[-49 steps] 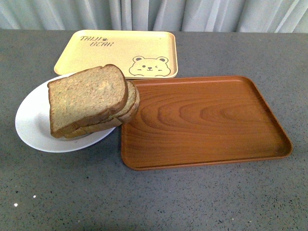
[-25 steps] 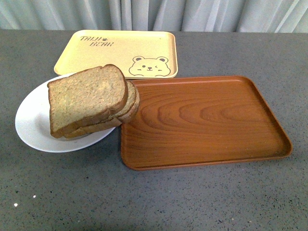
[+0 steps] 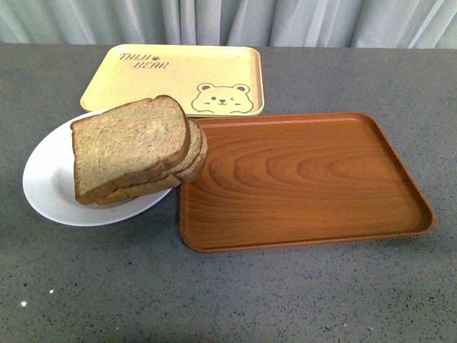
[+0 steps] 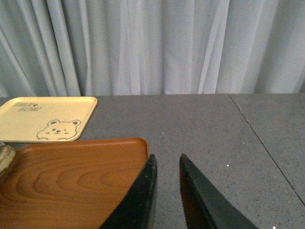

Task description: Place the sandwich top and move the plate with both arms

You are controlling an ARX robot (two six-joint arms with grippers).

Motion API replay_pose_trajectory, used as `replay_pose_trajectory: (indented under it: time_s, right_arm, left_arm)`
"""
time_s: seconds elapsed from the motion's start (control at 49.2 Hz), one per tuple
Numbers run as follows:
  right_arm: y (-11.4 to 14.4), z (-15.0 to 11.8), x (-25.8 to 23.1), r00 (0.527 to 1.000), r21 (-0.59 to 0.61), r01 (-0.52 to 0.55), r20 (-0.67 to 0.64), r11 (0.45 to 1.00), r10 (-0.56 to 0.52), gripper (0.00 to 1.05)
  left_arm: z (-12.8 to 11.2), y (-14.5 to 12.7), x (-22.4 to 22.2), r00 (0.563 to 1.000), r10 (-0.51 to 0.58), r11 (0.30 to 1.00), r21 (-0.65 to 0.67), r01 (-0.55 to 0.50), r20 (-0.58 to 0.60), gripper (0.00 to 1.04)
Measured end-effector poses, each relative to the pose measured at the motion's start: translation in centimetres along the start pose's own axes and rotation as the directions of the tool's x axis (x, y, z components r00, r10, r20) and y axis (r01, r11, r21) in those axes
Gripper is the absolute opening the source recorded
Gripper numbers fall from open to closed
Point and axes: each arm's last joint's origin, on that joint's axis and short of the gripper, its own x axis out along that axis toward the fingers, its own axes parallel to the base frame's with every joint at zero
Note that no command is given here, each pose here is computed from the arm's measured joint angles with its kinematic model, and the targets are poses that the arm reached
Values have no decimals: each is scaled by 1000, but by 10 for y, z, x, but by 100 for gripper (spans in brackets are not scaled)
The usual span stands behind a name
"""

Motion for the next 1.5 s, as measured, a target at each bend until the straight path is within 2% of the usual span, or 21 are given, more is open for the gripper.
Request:
replay_pose_trajectory:
  time_s: [0.061, 0.081, 0.142, 0.163, 0.203, 0.244, 0.285, 0.528, 0.61, 0.915, 1.159, 1.504]
  right_arm:
    - [0, 0, 0, 1000, 0, 0, 0, 1000, 0, 27]
    - [0, 0, 0, 1000, 0, 2, 0, 1000, -2, 30]
    - [0, 0, 0, 1000, 0, 1, 0, 1000, -1, 39]
    - [0, 0, 0, 1000, 0, -2, 0, 1000, 2, 43]
    - [0, 0, 0, 1000, 0, 0, 0, 1000, 0, 48]
    - [0, 0, 0, 1000, 0, 0, 1, 1000, 0, 55]
    - [0, 0, 0, 1000, 0, -1, 0, 1000, 1, 60]
    - [0, 0, 0, 1000, 0, 2, 0, 1000, -2, 96]
    - [0, 0, 0, 1000, 0, 2, 0, 1000, -2, 95]
    - [0, 0, 0, 1000, 0, 2, 0, 1000, -2, 96]
    - [0, 0, 0, 1000, 0, 2, 0, 1000, -2, 96]
    - [0, 0, 0, 1000, 0, 2, 0, 1000, -2, 96]
  left_arm:
    - [-1, 0, 1, 998, -52, 998, -37, 50, -47, 96]
    - [-1, 0, 0, 987, -122, 989, -92, 112, -107, 96]
    - [1, 0, 5, 913, -298, 924, -323, 203, -279, 96]
    - [2, 0, 7, 903, -310, 916, -348, 201, -297, 96]
    - [2, -1, 15, 850, -413, 845, -487, 223, -328, 96]
    - [3, -2, 22, 829, -448, 805, -555, 211, -334, 96]
    - [2, -2, 32, 812, -468, 768, -615, 179, -348, 96]
    - [-12, 4, 85, 835, -395, 686, -727, -8, -383, 96]
    - [-26, 7, 103, 834, -368, 663, -745, -75, -411, 96]
    - [-96, 13, 128, 766, -300, 624, -724, -293, -568, 96]
    - [-115, 0, 134, 747, -325, 590, -742, -318, -579, 96]
    - [-123, -14, 153, 751, -346, 532, -777, -336, -562, 96]
